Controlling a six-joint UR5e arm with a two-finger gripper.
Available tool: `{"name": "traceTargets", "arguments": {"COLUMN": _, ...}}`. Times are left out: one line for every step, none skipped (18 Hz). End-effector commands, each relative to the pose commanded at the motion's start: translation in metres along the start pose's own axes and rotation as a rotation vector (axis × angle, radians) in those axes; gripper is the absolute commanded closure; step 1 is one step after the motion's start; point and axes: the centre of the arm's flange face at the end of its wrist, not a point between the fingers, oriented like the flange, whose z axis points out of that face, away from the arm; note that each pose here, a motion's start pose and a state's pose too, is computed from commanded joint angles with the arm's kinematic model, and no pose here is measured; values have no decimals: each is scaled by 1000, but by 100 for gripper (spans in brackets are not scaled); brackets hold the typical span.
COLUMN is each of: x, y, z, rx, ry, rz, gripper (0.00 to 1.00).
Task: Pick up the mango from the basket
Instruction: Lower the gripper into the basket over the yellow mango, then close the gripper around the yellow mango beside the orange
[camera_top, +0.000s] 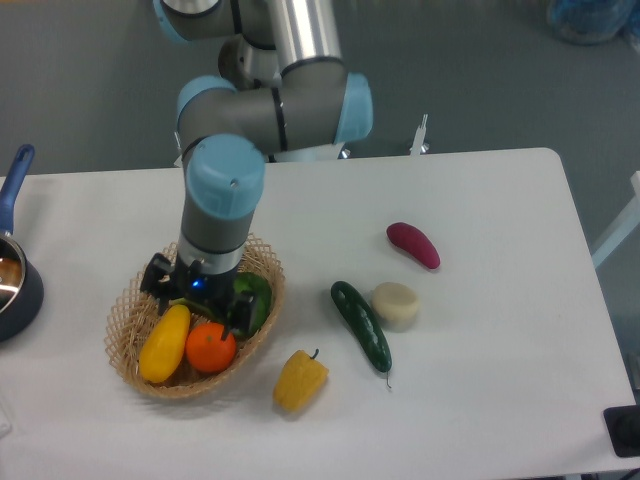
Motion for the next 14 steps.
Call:
{"name": "traceTargets", "arguments": {"x": 6, "y": -2, "z": 6, "rx": -9, "ry": -12, "rz": 14, "gripper": 0}}
{"name": "traceTargets", "arguments": {"x": 13, "y": -3, "z": 12, "rx": -17, "ry": -11, "rz": 26, "gripper": 0}}
{"name": "traceTargets", "arguments": {"x": 13, "y": -3, "z": 15, "rx": -20, "ry": -10, "rz": 26, "gripper": 0}}
{"name": "traceTargets", "arguments": {"x": 13, "y": -3, "z": 21, "rx": -27, "ry": -6, "rz": 27, "gripper": 0}}
{"name": "traceTargets", "arguments": {"x": 17, "y": -4, "z": 24, "rx": -29, "ry": -6, "rz": 35, "gripper": 0}}
{"name": "traceTargets", "arguments": {"x": 21, "y": -5, "z": 27, "rx": -33, "ry": -3, "rz": 41, "gripper": 0}}
{"name": "traceTargets", "arguments": {"x": 23, "y": -5, "z": 30, "rx": -36, "ry": -1, "rz": 45, "gripper": 0}}
{"name": "traceTargets", "arguments": {"x": 23, "y": -5, "z": 33, "rx": -42, "ry": 2, "rz": 43, "gripper": 0}}
{"name": "traceTargets", "arguments": {"x": 23, "y": -4, "z": 34, "rx": -44, "ry": 2, "rz": 43, "gripper": 0}}
{"name": "traceTargets", "arguments": {"x": 22, "y": -2, "z": 36, "rx": -54, "ry": -5, "rz": 40, "gripper": 0}}
{"name": "traceTargets", "arguments": {"x": 21, "y": 1, "z": 41, "rx": -72, "ry": -22, "rz": 40, "gripper": 0}}
{"name": "traceTargets", "arguments": {"x": 23, "y": 1, "z": 48, "rx": -90, "ry": -37, "rz": 46, "gripper": 0}}
{"name": "traceTargets", "arguments": {"x": 25, "y": -2, "z": 53, "rx": -96, "ry": -55, "rz": 55, "gripper": 0}}
{"name": "traceTargets", "arguments": {"x": 24, "y": -3, "z": 55, "rx": -93, "ry": -71, "rz": 55, "gripper": 0}}
